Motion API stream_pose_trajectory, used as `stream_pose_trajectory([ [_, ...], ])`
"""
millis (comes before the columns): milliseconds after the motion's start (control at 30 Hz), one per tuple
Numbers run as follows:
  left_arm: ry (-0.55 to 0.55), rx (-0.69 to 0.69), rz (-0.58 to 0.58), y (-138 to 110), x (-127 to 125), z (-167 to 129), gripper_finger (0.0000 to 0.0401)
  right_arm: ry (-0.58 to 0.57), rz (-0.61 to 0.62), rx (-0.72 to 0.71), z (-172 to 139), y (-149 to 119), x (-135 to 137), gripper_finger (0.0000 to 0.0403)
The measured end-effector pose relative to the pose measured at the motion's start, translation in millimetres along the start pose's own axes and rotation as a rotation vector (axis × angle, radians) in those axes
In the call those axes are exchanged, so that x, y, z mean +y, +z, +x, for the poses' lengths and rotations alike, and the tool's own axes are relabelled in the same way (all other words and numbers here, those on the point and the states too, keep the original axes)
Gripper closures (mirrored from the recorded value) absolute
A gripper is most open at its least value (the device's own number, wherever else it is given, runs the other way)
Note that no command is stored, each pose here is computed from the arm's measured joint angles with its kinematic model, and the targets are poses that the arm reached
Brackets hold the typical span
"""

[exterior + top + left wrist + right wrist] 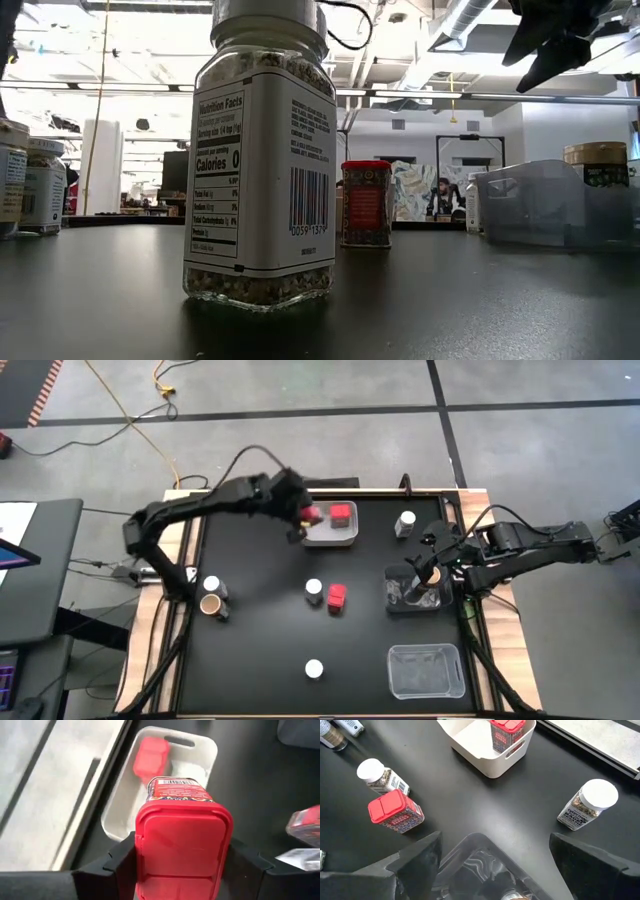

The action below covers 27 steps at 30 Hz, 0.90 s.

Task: Sort spices by type
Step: Put the bottom red seasoning can into the gray bin

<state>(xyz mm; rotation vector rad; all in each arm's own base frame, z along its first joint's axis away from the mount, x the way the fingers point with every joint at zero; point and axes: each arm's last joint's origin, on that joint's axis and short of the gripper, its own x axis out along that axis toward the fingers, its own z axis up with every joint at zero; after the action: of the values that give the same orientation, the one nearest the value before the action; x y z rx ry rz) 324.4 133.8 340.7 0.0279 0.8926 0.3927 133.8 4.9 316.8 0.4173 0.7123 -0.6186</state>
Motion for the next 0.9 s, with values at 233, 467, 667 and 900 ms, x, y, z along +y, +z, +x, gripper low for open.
stream_pose_trajectory([
  [233,-0.035,0.112,0.148,30,37,34,0.0185,0.001,0.005,-0.001,0,0,0,0.0010],
  [467,-0.138,0.249,0.270,38,42,66,0.0185,-0.001,0.081,0.001,0,0,0,0.0010],
  [667,-0.192,0.338,0.295,28,38,103,0.0185,-0.001,0.089,0.001,0,0,0,0.0010],
  [900,-0.208,0.388,0.317,18,41,135,0.0185,-0.016,0.105,-0.003,1,2,-2,0.0010],
])
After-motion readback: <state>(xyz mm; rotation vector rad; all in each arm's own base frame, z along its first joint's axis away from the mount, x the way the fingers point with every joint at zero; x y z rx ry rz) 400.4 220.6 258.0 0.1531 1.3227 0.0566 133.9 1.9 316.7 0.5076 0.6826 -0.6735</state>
